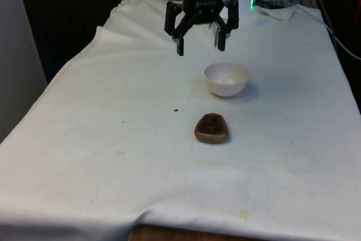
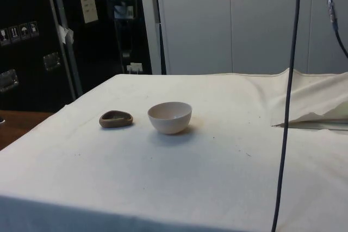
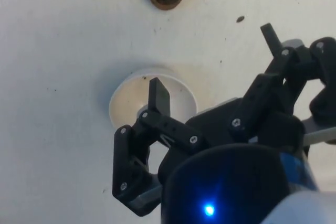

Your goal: Pour the coffee beans from the cup into the bowl.

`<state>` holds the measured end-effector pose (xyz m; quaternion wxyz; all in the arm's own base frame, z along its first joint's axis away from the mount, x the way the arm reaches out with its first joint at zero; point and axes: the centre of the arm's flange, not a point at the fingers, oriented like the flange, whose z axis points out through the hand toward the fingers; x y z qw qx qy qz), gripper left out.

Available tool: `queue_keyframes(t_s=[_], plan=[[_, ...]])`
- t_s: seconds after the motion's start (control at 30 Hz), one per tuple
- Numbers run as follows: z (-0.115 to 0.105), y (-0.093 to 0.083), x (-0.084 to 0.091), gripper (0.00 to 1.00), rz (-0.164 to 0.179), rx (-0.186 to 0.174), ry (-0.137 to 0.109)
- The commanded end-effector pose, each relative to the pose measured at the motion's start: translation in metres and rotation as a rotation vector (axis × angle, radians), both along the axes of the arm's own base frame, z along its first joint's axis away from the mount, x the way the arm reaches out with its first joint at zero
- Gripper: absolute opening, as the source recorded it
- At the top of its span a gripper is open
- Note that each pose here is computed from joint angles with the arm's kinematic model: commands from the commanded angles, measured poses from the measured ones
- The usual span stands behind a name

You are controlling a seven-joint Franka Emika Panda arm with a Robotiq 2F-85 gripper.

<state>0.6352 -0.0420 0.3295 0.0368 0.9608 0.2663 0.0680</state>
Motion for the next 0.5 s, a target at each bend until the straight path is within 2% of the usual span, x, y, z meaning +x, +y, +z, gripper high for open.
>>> queue_keyframes(t_s=[0.0,0.07,0.17,0.2,0.27,0.3,0.43,0.47], plan=[[-0.002,0.001,0.001,1.00,0.013,-0.003,-0.017],[-0.005,0.000,0.001,1.00,0.020,-0.006,-0.018],[-0.014,0.001,0.002,1.00,0.053,-0.014,-0.024],[-0.012,0.000,0.002,1.00,0.046,-0.010,-0.015],[-0.019,0.000,0.003,1.00,0.068,-0.017,-0.024],[-0.024,0.000,0.003,1.00,0.084,-0.020,-0.021],[-0.033,0.000,0.003,1.00,0.114,-0.022,-0.012],[-0.031,0.000,0.003,1.00,0.101,-0.020,-0.007]])
